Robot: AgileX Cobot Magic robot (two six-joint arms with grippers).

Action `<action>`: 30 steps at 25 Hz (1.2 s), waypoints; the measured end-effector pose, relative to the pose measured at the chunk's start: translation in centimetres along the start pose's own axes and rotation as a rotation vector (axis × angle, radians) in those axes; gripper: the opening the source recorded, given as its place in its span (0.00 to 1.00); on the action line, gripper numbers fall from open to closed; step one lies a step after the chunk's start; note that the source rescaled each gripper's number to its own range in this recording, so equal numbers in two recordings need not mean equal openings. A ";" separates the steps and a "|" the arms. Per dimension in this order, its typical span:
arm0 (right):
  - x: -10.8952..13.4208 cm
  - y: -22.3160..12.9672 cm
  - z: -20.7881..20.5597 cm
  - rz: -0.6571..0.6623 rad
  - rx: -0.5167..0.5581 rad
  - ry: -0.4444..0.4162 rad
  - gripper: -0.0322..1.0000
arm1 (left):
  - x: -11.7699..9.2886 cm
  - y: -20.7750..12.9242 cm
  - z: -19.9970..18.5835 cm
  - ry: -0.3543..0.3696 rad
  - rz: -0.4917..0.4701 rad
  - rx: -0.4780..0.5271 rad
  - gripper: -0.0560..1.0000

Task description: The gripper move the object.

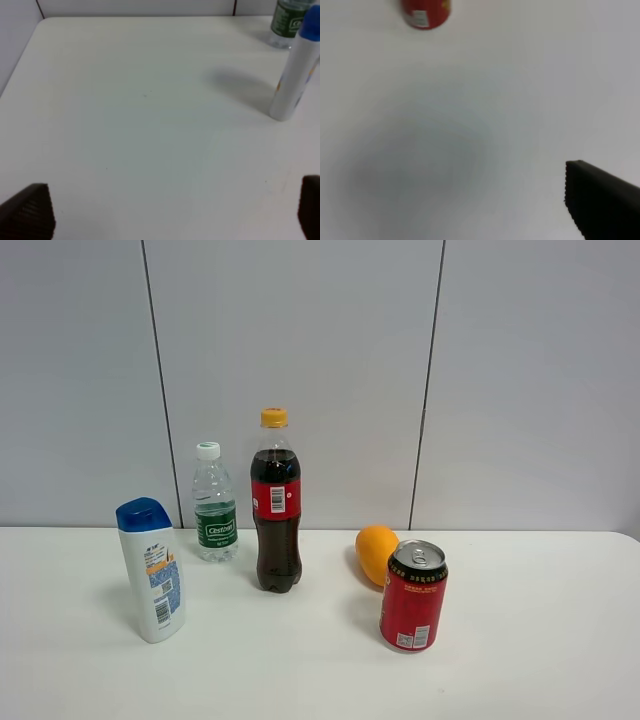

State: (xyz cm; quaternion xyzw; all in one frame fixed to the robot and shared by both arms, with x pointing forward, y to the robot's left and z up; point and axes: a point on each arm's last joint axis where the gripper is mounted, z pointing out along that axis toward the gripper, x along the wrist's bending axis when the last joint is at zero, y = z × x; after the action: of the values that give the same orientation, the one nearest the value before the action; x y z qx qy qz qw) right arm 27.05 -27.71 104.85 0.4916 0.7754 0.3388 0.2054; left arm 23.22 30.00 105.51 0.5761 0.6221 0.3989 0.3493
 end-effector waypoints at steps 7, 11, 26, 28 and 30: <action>-0.6 -0.5 -0.9 0.176 -0.079 -0.221 1.00 | 0.0 0.0 0.0 0.000 0.000 0.000 1.00; -0.2 -1.1 -1.8 0.196 -0.154 -0.282 1.00 | 0.0 0.0 0.0 0.000 0.000 0.000 1.00; 0.8 -2.3 -3.1 0.187 -0.279 -0.309 1.00 | 0.0 0.0 0.0 0.000 0.000 0.000 1.00; 0.8 -2.3 -3.1 0.187 -0.279 -0.309 1.00 | 0.0 0.0 0.0 0.000 0.000 0.000 1.00; 0.8 -2.3 -3.1 0.187 -0.279 -0.309 1.00 | 0.0 0.0 0.0 0.000 0.000 0.000 1.00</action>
State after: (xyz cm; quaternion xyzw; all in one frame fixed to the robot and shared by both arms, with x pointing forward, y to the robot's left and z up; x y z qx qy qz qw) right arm 23.28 -28.68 105.29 0.5741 0.6314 0.3812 0.3556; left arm 23.22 30.00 105.51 0.5761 0.6221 0.3989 0.3493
